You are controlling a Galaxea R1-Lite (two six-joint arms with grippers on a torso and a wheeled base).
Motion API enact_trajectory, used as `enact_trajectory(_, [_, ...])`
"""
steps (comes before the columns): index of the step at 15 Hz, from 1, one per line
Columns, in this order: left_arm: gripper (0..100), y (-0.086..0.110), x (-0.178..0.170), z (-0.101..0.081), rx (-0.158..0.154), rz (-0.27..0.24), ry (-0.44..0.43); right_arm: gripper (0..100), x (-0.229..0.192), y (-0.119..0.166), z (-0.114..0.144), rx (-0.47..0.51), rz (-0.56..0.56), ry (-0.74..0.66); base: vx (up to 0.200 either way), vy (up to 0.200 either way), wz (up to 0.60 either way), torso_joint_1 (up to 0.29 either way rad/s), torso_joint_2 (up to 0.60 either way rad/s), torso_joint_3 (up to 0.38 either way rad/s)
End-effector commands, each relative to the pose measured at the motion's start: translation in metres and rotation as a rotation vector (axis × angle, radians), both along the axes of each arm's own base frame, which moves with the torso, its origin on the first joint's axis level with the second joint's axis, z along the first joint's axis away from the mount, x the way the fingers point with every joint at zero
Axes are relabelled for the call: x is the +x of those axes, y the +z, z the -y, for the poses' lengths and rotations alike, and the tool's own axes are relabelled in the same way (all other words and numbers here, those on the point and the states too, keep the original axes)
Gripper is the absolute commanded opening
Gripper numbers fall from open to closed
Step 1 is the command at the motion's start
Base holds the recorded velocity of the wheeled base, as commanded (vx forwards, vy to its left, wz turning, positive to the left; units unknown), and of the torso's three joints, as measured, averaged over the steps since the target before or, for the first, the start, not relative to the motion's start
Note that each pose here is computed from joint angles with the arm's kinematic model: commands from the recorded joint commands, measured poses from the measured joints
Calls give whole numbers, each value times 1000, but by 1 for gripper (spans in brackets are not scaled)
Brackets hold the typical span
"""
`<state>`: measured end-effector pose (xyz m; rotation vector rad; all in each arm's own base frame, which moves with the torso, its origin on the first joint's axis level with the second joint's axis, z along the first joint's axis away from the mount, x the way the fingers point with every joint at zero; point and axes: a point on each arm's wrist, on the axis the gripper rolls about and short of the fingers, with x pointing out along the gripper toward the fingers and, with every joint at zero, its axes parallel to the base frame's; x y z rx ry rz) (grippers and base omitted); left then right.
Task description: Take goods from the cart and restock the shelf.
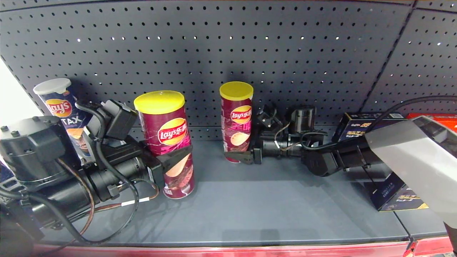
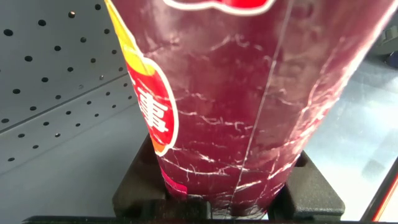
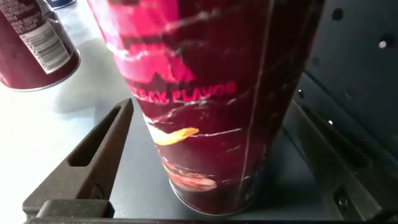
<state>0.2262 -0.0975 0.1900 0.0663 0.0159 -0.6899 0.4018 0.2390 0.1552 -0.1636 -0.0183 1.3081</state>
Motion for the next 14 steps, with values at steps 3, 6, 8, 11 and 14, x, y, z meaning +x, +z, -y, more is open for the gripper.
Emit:
enact_trajectory(3, [0, -2, -1, 0, 3, -7, 0, 100, -3, 2, -1, 2, 4, 6, 0, 0, 0, 0, 0, 0])
enact_trajectory(6, [0, -3, -1, 0, 4, -11, -1, 100, -4, 1, -6, -9, 7, -75, 0, 0, 0, 0, 0, 0])
enact_trajectory(8, [0, -5, -2, -1, 7, -17, 0, 0, -6, 1, -11, 0, 18, -56, 0, 0, 0, 0, 0, 0])
enact_trajectory(11, [0, -4, -4, -2, 6, -16, 0, 0, -7, 0, -11, -1, 17, -52, 0, 0, 0, 0, 0, 0])
enact_trajectory(14, [0, -5, -4, -2, 7, -17, 0, 0, -12, -1, -9, -5, 5, -24, 0, 0, 0, 0, 0, 0])
